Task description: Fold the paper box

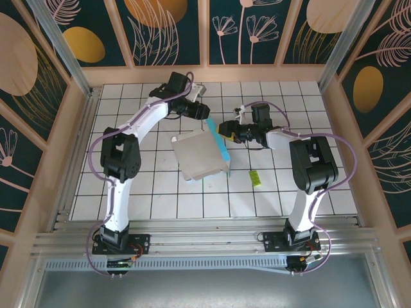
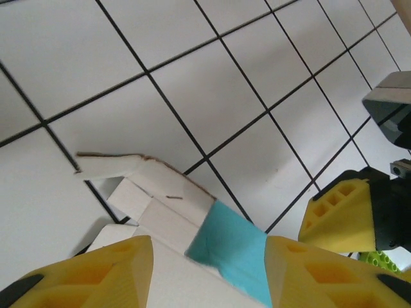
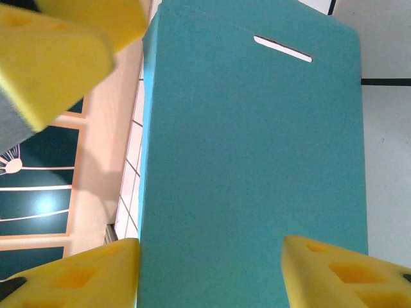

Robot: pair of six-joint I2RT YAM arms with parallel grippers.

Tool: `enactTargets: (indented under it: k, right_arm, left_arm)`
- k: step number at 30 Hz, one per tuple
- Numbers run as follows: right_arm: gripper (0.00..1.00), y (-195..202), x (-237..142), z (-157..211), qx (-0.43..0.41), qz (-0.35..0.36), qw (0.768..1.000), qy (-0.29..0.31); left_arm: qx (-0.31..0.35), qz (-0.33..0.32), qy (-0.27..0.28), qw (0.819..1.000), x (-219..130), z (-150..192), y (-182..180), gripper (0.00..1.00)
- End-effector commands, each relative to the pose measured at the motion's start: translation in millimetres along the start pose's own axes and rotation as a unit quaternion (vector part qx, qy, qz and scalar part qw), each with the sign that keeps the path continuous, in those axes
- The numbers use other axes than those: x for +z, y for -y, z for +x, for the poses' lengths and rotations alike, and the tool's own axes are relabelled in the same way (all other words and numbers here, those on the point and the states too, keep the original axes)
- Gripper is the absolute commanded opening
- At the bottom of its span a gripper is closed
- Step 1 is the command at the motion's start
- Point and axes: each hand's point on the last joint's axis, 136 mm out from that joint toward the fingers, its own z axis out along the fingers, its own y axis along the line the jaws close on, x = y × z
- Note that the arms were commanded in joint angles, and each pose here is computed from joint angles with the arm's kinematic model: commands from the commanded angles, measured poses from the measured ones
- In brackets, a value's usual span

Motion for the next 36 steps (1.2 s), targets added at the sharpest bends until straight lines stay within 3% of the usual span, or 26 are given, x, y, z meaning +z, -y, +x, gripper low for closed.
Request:
enactTargets:
  k: [1,6,9,12,19,25,36]
  right_arm:
    - [0.59,13,5,5,0.008,0.026,1.0,-0.01]
    - [0.59,14,3,4,0.008,0.029,0.999,-0.01]
    - [0.59,16,3,4,0.009,0.031,0.999,-0.01]
    - [0.59,15,3,4,0.009,0.03,0.999,-0.012]
    - [0.6,16,3,0,0.01,0.034,0.999,-0.015]
    - [0.6,22,-3,-3,0.015,0.043,0.999,-0.013]
    - [0.6,25,-12,-8,0.015,0.048,0.999,-0.005]
  left_arm:
    - [0.023,-0.018,0.097,0.995,-49,-38,20,0.5]
    - [0.018,-0.071,0.16,0.984,-81,-26,5,0.54]
    - [0.011,-0.112,0.183,0.977,-87,-6,-19,0.63]
    - [0.023,-0.114,0.15,0.982,-70,24,-32,0.64]
    - [0.007,-0.047,0.036,0.998,-1,72,-44,0.59]
    - [0.013,0.002,0.018,1.0,29,62,-42,0.6]
    - [0.024,0.028,-0.019,0.999,72,51,-55,0.58]
